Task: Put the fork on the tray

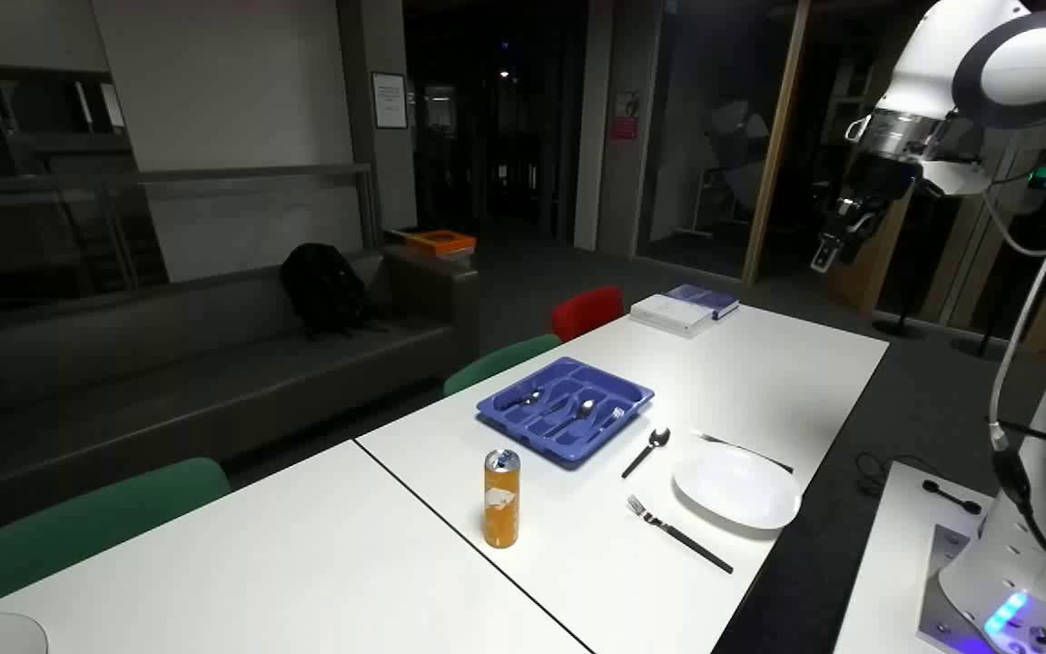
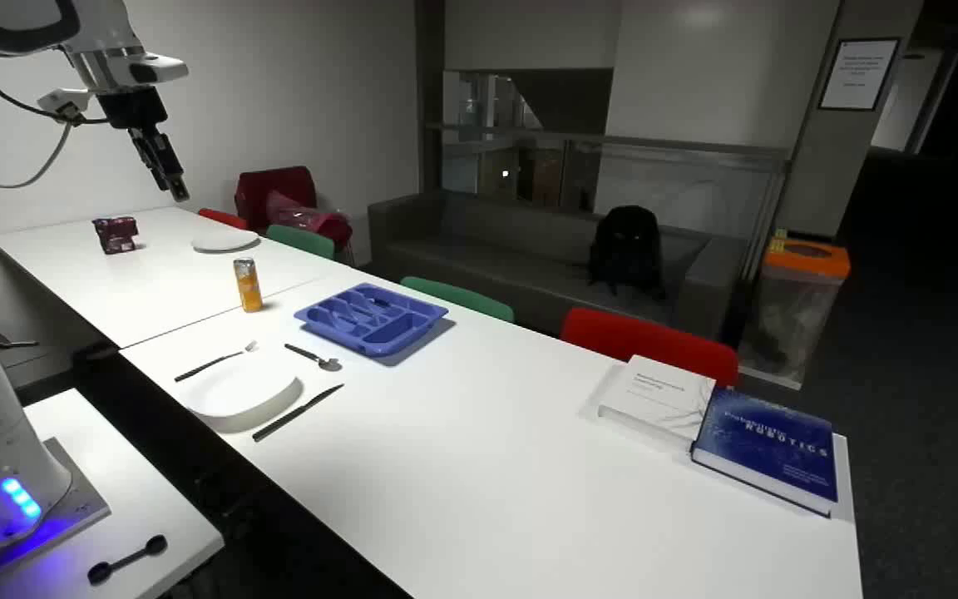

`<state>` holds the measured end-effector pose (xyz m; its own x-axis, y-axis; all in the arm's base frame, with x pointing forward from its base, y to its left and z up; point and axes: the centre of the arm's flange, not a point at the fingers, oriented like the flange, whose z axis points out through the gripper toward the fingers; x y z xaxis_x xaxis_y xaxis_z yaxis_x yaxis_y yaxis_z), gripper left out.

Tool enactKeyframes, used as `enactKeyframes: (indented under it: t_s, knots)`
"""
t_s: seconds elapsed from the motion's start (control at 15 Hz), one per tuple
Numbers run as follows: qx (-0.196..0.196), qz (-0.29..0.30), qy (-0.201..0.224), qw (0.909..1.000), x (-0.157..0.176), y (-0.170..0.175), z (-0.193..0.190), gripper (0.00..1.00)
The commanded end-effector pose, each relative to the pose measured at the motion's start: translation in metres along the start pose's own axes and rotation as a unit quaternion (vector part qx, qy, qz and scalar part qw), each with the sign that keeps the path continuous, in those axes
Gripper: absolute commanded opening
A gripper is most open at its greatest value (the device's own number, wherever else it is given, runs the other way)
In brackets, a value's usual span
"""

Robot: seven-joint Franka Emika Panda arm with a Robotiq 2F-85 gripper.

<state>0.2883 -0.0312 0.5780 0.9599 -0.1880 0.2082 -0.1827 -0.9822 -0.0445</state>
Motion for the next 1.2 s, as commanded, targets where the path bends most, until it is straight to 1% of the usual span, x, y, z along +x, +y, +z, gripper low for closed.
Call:
enactKeyframes:
  t_s: [0.0, 0.27, 0.33, 0.47, 0.6, 0.87, 0.93, 1.0, 1.07, 1.13]
  knots:
    - [0.0, 0.0, 0.0, 1.0, 0.0, 0.0, 0.0, 1.0]
    - [0.0, 0.0, 0.0, 1.0, 0.0, 0.0, 0.0, 1.0]
    - [-0.002, 0.003, 0.002, 1.0, 0.003, -0.007, 0.005, 1.0]
    - [-0.016, -0.005, -0.004, 0.9999, 0.012, -0.031, 0.026, 1.0]
    - [-0.02, -0.02, -0.023, 0.9993, 0.024, -0.07, 0.064, 1.0]
    - [-0.009, -0.054, -0.059, 0.9968, 0.025, -0.145, 0.142, 1.0]
    - [0.004, -0.07, -0.075, 0.9947, 0.024, -0.16, 0.155, 1.0]
    - [0.023, -0.091, -0.095, 0.991, 0.021, -0.17, 0.163, 1.0]
    - [-0.005, -0.073, -0.072, 0.9947, 0.006, -0.149, 0.146, 1.0]
    - [0.001, -0.082, -0.087, 0.9929, 0.005, -0.16, 0.159, 1.0]
